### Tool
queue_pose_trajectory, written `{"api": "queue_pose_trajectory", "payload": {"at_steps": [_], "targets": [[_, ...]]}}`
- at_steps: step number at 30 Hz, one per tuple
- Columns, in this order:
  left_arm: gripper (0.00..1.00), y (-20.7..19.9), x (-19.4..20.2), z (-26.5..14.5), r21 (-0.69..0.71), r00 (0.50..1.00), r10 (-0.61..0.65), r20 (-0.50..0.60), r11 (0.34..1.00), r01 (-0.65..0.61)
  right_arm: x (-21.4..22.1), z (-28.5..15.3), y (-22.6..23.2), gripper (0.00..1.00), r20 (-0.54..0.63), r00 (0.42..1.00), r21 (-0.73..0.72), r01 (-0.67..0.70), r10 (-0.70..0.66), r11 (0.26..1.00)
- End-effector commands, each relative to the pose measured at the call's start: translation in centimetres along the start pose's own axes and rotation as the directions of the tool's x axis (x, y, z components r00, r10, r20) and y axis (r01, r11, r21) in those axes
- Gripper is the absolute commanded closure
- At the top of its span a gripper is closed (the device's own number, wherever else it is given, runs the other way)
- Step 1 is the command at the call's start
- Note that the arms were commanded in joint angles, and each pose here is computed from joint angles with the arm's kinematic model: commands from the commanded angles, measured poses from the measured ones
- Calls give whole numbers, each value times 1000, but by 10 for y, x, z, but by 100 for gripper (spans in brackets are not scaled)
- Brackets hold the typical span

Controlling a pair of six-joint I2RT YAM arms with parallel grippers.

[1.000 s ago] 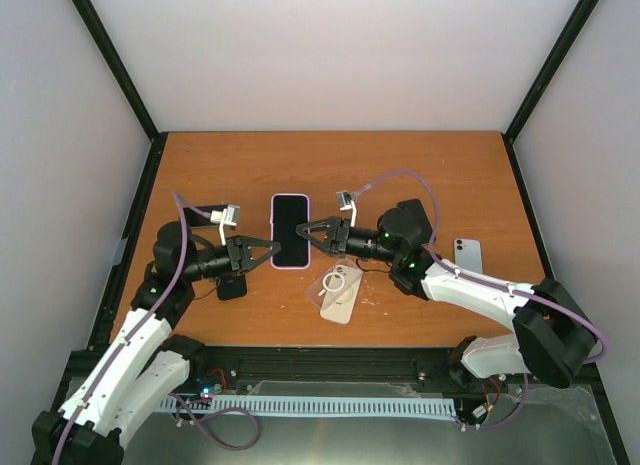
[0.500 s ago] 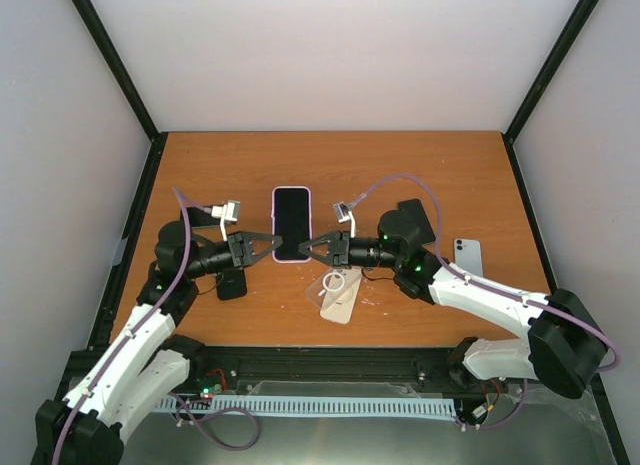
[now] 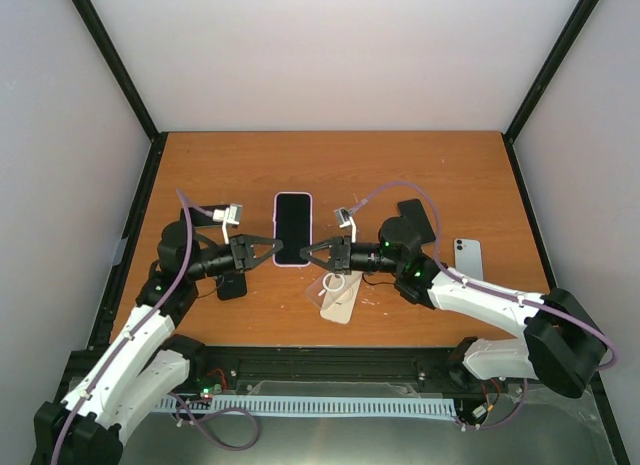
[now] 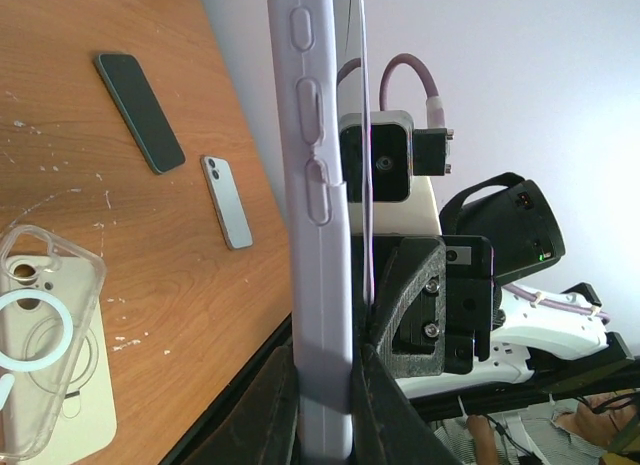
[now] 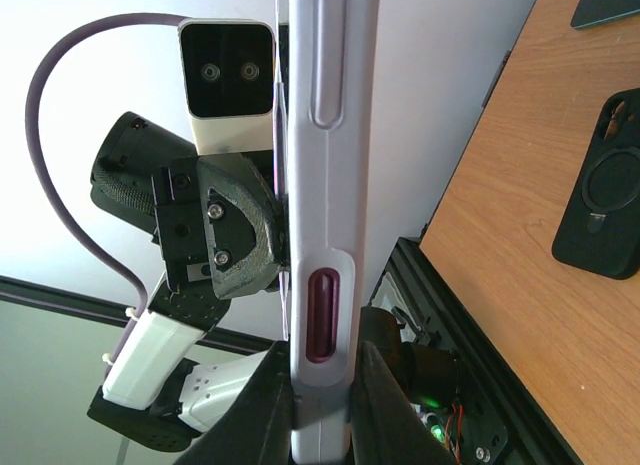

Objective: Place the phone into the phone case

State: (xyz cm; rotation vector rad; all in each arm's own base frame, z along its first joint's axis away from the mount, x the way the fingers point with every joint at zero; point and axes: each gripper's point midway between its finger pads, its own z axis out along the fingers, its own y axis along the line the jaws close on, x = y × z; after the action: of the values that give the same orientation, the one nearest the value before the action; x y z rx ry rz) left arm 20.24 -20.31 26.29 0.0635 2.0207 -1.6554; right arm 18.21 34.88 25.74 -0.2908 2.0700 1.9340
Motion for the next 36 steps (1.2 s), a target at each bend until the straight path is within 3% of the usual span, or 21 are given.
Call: {"api": "queue_pose_trajectory", "payload": {"at_steps": [1,3,9,14,18,24,29,32,36], "targets": [[93,-11,-19,-6,-15,988,114,101,993,-113,-3,-3,12,97,18,999,-12,51,-50,999],[83,-7,-17,-6,-24,990,97,102,995,-95,-4,-3,8,97,-4,997,30,77,-77,997],[25,10,-12,-6,-75,994,59,87,996,-53,-20,-17,-9,97,-6,992,107,122,-122,987],[3,37,-12,-11,-204,993,12,116,979,12,-52,-39,-41,97,16,987,245,148,-157,958],[1,68,-13,-18,-358,990,-26,142,931,76,-76,-49,-77,97,-5,982,361,176,-187,916],[1,111,-10,-31,-533,974,-105,202,822,200,-117,-58,-135,97,9,994,462,91,-107,882],[1,151,4,-50,-678,961,-169,221,682,276,-137,-66,-183,95,-30,999,572,47,-36,819],[0,179,9,-69,-751,934,-214,286,555,357,-140,-72,-209,93,-44,999,605,24,4,796],[1,200,10,-89,-755,894,-241,378,478,449,-139,-83,-245,92,-81,996,693,32,33,721]]}}
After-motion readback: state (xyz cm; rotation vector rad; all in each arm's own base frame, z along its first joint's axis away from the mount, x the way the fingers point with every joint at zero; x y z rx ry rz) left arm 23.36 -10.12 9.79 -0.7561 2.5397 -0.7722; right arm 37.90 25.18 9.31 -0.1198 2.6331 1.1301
